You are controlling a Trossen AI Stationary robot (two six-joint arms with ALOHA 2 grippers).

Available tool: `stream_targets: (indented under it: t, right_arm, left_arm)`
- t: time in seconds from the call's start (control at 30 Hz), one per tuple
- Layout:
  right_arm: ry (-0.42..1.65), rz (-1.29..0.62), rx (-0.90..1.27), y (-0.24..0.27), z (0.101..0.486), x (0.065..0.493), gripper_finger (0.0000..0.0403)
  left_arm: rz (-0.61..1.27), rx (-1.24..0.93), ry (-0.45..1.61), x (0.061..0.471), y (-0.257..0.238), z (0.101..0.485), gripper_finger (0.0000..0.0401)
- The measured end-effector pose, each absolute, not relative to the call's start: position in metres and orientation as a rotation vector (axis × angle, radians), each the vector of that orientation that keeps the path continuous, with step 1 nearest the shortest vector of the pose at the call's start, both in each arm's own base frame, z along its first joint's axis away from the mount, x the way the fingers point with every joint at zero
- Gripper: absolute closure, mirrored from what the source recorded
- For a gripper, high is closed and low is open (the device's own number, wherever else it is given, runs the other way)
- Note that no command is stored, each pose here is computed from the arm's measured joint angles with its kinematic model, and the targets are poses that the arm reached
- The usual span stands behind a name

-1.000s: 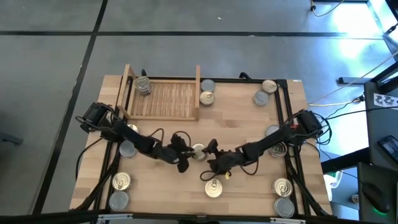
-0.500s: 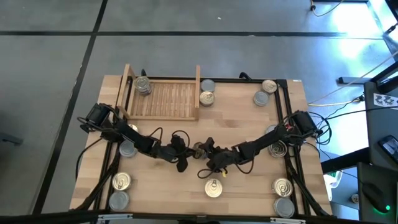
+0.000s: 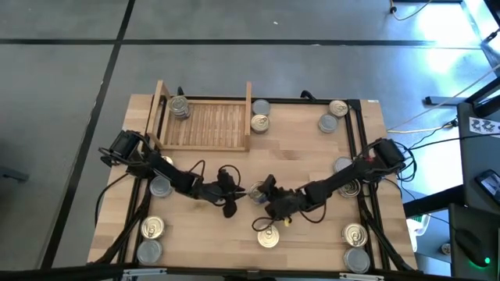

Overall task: Stack canned seafood by type on shelf
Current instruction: Put the blue tuna can on the shelf

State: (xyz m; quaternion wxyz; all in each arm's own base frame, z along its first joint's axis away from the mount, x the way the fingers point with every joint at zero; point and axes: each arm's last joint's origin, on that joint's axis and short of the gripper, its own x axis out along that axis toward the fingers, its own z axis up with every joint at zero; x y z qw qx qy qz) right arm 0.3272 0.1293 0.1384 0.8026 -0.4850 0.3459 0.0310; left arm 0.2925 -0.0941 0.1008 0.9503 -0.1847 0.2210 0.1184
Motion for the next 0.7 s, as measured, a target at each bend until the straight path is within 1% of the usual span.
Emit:
stream_targets:
  t: [0.1, 0.17, 0.27, 0.37, 0.5, 0.6, 0.7]
  right_arm:
    - [0.788, 0.02, -0.919, 0.128, 0.15, 0.317, 0.0213]
    - [0.834, -0.011, -0.825, 0.124, 0.154, 0.309, 0.0213]
    - [0.876, -0.045, -0.703, 0.119, 0.159, 0.296, 0.0213]
    - [0.852, -0.079, -0.602, 0.116, 0.164, 0.29, 0.0213]
    - [0.785, -0.104, -0.536, 0.115, 0.171, 0.294, 0.0213]
    - [0.751, -0.125, -0.508, 0.11, 0.174, 0.299, 0.0213]
    - [0.756, -0.152, -0.493, 0.1, 0.174, 0.303, 0.0213]
  left_arm:
    - [0.23, -0.326, 0.442, 0.295, -0.094, 0.103, 0.0312]
    - [0.228, -0.277, 0.44, 0.296, -0.093, 0.104, 0.0299]
    - [0.212, -0.195, 0.428, 0.302, -0.092, 0.109, 0.0259]
    - [0.198, -0.068, 0.407, 0.312, -0.09, 0.118, 0.0204]
    - [0.185, 0.113, 0.369, 0.328, -0.085, 0.133, 0.0137]
    - [0.191, 0.17, 0.352, 0.336, -0.081, 0.141, 0.0107]
    - [0.199, 0.225, 0.356, 0.338, -0.08, 0.143, 0.0094]
